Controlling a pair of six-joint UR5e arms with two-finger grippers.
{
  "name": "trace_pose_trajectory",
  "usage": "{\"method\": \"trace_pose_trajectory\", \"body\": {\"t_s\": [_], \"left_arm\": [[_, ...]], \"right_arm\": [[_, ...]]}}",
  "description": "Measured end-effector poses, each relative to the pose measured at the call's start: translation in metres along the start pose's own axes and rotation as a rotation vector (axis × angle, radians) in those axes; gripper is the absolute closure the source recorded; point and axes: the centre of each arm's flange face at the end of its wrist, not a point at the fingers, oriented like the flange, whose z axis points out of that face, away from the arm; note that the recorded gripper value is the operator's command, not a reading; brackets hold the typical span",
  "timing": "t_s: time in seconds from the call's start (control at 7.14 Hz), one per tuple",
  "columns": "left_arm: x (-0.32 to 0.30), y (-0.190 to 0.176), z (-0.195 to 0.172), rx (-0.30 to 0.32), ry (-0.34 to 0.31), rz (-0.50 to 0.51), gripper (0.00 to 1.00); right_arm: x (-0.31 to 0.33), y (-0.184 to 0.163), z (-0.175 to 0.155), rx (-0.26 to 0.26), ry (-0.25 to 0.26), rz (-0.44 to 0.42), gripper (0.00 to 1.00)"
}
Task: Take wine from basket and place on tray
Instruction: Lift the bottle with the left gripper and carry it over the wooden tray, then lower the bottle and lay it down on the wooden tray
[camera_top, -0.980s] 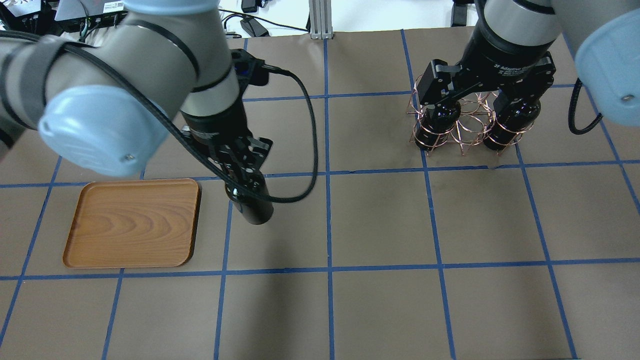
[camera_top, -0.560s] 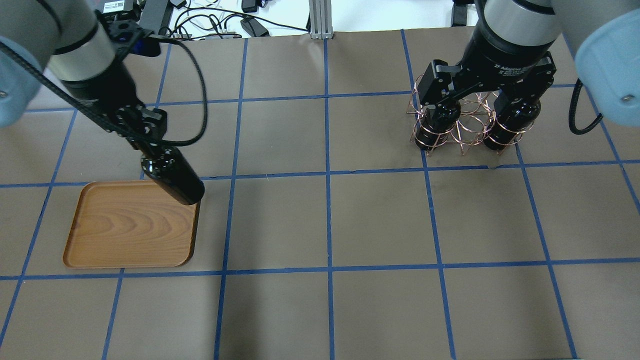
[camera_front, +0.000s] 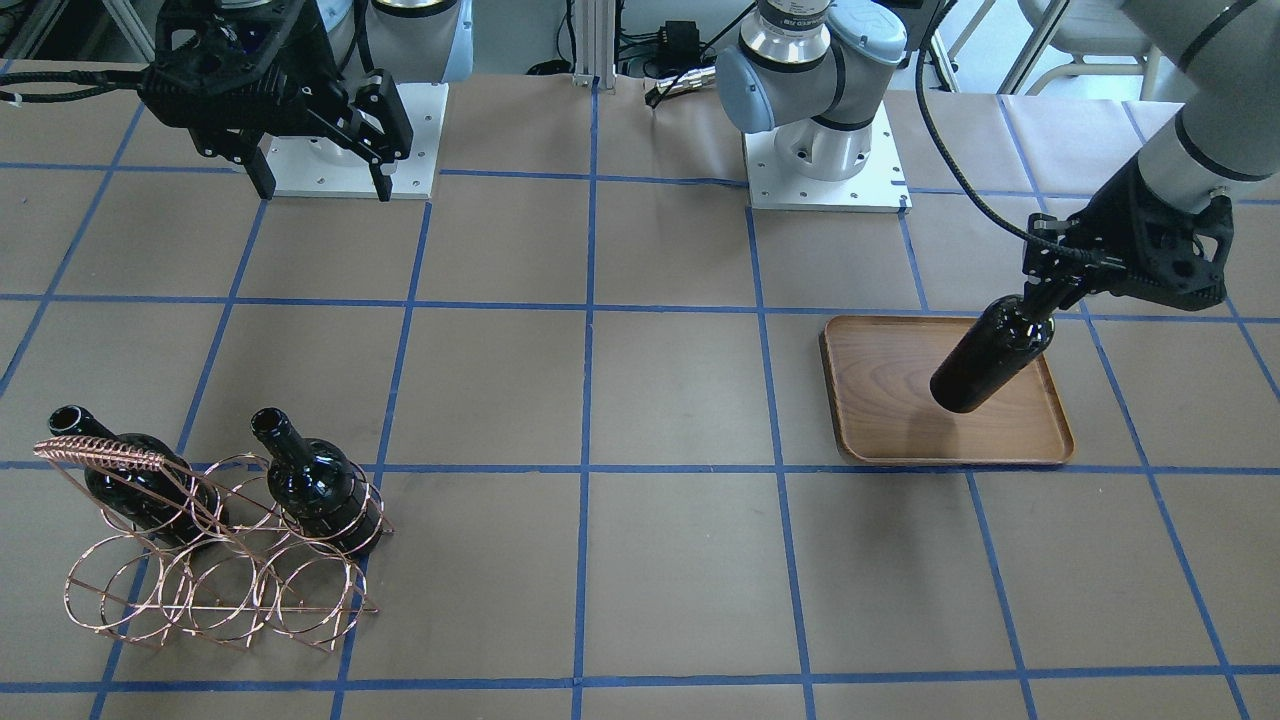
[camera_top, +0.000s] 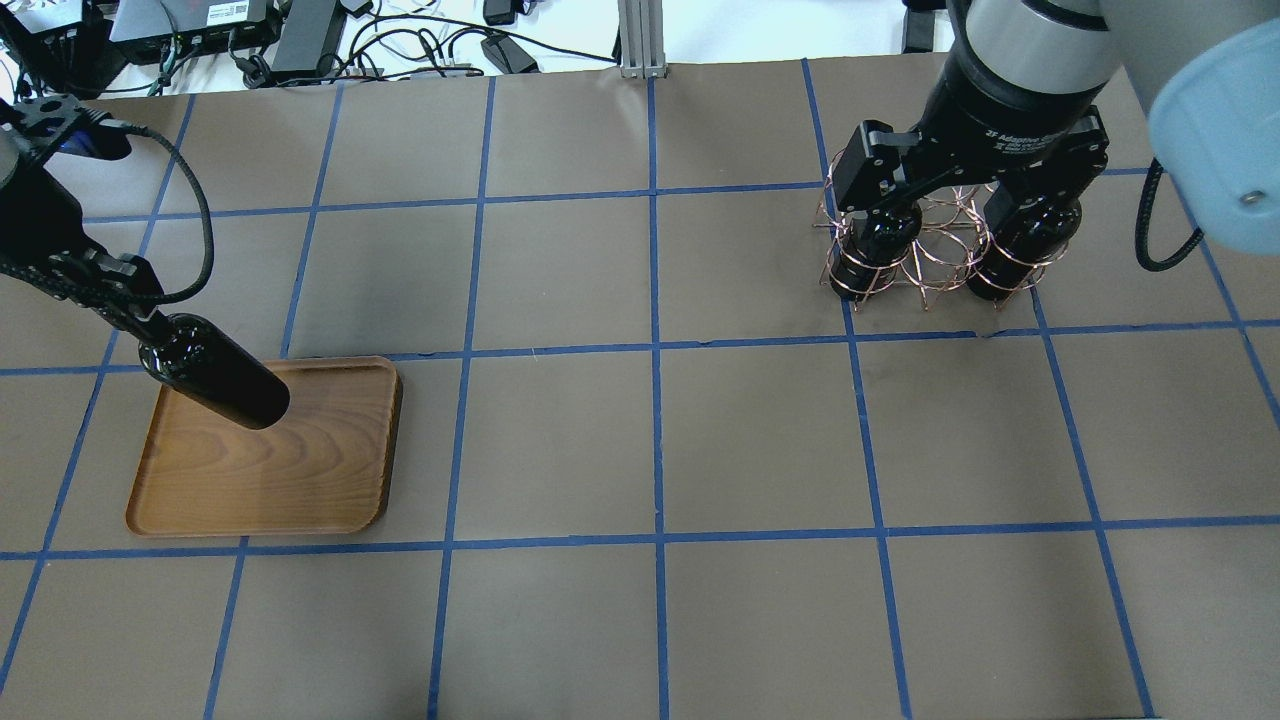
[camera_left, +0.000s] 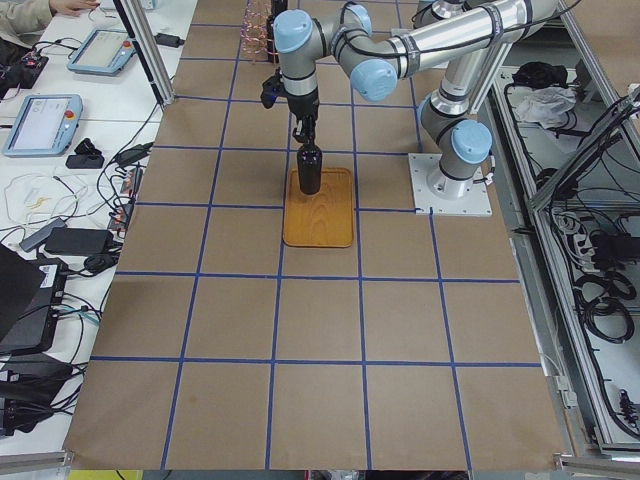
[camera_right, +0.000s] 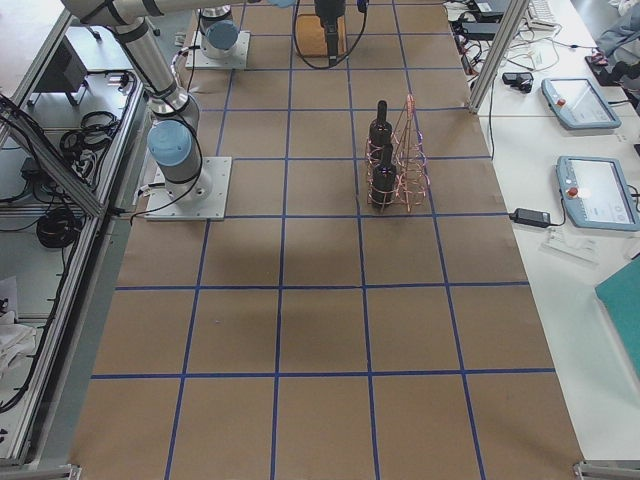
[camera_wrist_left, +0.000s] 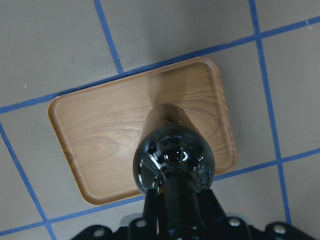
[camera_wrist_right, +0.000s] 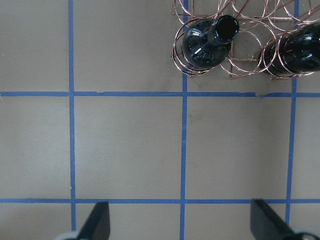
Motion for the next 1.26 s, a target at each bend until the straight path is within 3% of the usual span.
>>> {"method": "trace_pose_trajectory", "body": {"t_s": [0.7,0.98,1.12,1.26], "left_arm": [[-0.016,0.001,0.03,-0.024,0.015,-0.011,0.98],[-0.018,-0.001,0.034,-0.035,0.018,-0.011,0.17],[-0.018,0.0,0.034,-0.037,0.019,-0.012,0.0],[-0.017,0.001,0.033,-0.043,0.023,-0.013,0.0]], "right_arm": [[-0.001,0.0,0.0,-0.001,-0.004,0.001,0.0],[-0.001,0.0,0.0,-0.001,-0.004,0.001,0.0],[-0.001,0.001,0.0,-0.001,-0.004,0.001,0.0],[-0.001,0.001,0.0,-0.001,-0.004,0.001,0.0]]}}
